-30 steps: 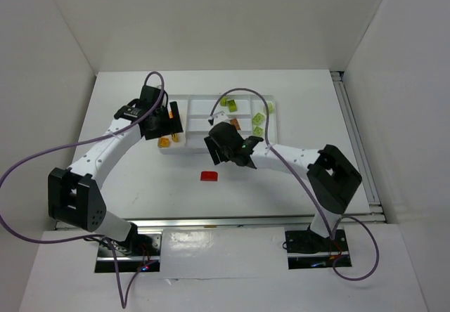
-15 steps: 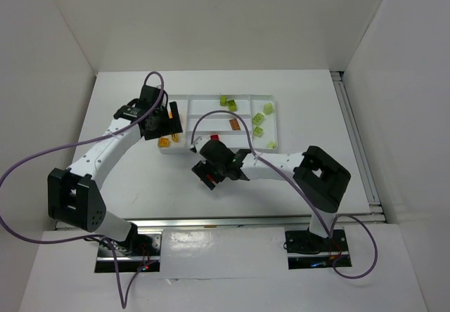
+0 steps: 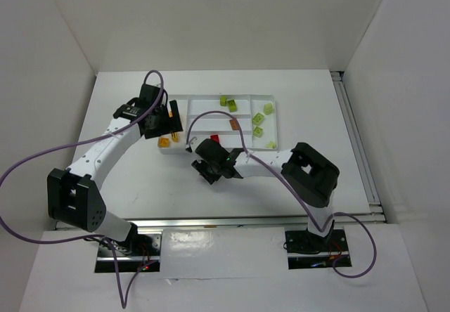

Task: Sort the legos into containers by color

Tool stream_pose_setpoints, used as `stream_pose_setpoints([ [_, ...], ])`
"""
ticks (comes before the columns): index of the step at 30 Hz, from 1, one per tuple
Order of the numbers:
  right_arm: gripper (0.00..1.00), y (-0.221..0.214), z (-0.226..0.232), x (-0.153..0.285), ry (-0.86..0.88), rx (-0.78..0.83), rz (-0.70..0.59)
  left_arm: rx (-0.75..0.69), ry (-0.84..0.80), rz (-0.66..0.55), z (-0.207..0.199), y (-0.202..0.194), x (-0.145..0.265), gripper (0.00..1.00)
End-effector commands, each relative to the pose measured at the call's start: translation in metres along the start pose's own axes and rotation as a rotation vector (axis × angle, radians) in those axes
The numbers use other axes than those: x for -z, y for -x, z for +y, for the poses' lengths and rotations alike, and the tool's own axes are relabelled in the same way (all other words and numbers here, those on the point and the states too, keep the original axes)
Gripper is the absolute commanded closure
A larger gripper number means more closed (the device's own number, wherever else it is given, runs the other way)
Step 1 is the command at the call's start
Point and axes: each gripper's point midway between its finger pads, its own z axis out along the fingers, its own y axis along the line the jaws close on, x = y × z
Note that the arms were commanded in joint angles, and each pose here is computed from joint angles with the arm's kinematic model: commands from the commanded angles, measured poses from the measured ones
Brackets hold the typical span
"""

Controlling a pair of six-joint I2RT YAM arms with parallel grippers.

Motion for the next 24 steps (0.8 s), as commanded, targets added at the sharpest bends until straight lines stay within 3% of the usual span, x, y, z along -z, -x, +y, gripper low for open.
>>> stream_pose_setpoints([
  [1, 0.63, 0.032, -0.004, 0.02, -0.035, -0.031, -0.108, -0.004, -0.01, -0.057, -0.003, 0.018, 0.013, 0.1],
  [4, 0.69, 0.042, -0.025, 0.045, -0.149, -0.106, -0.185, -0.022, -0.031, -0.075, -0.008, 0.026, 0.018, 0.1],
  [11, 0.69, 0.078, -0.102, 0.079, -0.333, -0.344, -0.301, -0.024, -0.021, -0.055, -0.009, 0.026, 0.015, 0.1],
  [15, 0.69, 0.079, -0.135, 0.067, -0.386, -0.409, -0.275, -0.024, -0.016, -0.047, -0.008, 0.025, 0.012, 0.1],
  [24, 0.65, 0.09, -0.16, 0.043, -0.396, -0.463, -0.273, -0.042, -0.008, -0.051, -0.007, 0.027, 0.01, 0.1],
])
